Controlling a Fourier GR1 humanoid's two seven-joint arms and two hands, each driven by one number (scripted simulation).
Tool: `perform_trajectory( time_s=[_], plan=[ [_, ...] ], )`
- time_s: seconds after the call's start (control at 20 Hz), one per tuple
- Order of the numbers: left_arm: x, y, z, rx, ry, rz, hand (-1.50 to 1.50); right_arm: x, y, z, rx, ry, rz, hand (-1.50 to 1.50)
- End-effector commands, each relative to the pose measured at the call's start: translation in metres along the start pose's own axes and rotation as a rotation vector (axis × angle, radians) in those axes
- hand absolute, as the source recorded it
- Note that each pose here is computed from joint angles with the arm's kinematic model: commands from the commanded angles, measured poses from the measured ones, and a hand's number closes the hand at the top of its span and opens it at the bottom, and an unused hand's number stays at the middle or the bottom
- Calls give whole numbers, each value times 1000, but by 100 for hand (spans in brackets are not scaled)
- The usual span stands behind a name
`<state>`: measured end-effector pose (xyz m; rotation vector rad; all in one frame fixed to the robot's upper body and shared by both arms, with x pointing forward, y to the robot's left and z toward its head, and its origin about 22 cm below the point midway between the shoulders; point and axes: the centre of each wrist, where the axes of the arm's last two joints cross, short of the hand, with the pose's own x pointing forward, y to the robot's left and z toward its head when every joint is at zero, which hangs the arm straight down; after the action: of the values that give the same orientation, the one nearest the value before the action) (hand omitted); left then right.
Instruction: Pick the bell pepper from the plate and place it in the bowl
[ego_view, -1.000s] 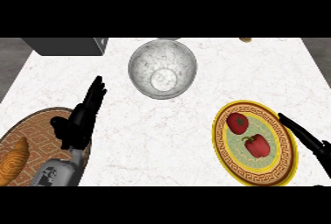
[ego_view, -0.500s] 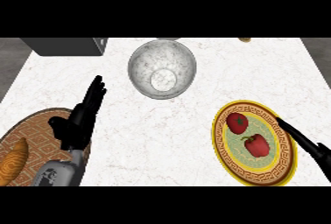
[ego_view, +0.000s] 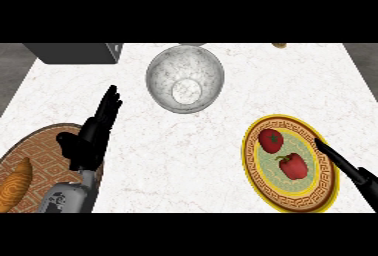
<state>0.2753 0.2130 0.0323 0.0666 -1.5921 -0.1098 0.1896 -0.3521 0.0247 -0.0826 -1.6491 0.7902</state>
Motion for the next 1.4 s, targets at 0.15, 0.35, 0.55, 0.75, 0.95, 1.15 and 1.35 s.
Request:
perform_trajectory(
  time_s=[0.15,0.35,0.55,0.75,0.95,1.15,1.35],
  plan=[
    [24,2,-11,-9,8,4,0,-27,13,3,12,27,-51,-150],
    [0,2,5,2,-6,-10,0,-31,18,-24,2,24,-84,-150],
    [0,-3,0,14,-5,14,0,-44,24,-18,8,37,-62,-150],
    [-3,-8,4,0,-7,16,0,-55,41,-36,-12,62,25,-150],
    [-13,9,-2,2,-6,-6,0,-58,37,-49,-67,101,111,-150],
    [6,-2,-8,-17,-5,0,0,-75,30,-46,-3,133,157,-150],
    [-6,4,8,-8,9,-5,0,-78,32,-52,21,99,97,-150]
  ],
)
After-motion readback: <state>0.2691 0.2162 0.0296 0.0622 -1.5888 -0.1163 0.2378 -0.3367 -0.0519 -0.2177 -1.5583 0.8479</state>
